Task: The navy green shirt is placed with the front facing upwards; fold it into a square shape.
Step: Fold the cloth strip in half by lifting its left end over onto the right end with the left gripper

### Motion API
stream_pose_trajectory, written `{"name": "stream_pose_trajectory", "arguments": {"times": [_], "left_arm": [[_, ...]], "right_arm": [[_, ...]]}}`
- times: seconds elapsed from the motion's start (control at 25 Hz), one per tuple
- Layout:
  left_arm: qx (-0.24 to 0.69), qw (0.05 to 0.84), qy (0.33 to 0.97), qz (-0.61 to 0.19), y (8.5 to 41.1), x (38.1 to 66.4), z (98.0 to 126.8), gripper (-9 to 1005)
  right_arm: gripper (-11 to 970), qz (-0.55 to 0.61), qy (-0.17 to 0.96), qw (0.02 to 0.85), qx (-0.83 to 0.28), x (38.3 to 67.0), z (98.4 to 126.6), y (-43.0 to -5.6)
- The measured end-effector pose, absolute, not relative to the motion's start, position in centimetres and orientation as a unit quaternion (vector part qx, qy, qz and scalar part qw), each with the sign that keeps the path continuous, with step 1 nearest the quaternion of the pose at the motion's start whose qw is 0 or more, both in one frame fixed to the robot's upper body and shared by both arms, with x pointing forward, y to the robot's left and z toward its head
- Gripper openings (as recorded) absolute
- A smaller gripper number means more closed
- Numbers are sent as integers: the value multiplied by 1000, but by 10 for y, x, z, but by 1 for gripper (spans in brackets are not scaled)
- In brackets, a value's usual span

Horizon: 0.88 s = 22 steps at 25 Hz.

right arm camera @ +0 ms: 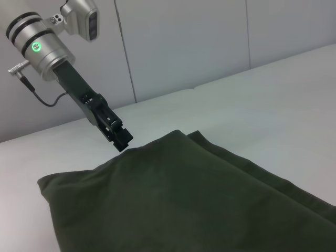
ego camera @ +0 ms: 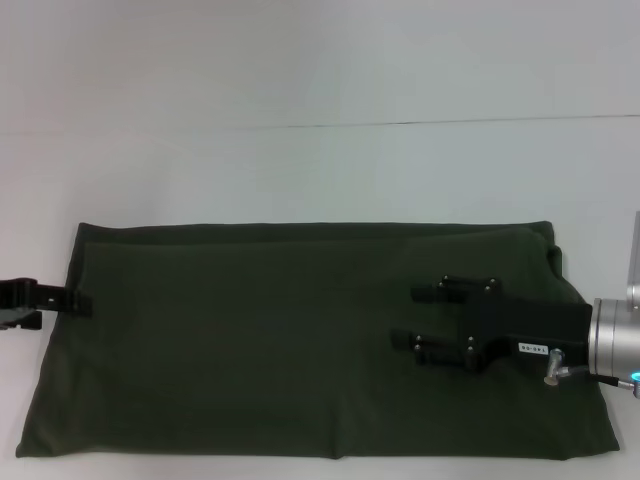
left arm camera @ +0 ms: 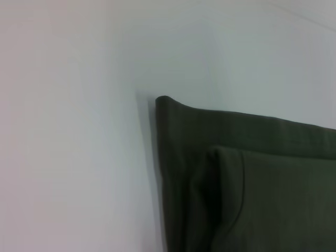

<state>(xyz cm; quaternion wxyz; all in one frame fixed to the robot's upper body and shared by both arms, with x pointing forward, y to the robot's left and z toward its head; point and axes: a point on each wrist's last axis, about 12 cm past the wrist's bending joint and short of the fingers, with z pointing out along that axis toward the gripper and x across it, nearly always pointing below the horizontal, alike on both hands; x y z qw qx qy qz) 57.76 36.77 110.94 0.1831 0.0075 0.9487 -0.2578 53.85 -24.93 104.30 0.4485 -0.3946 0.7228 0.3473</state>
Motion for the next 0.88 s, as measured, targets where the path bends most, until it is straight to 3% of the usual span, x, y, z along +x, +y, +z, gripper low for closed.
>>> {"name": "stream_pose_trajectory", "arguments": {"times": [0.88], "left_arm": [[23,170,952,-254,356,577,1102,855]], "right_arm": [[749,352,724,444,-394,537,1041,-247]]}}
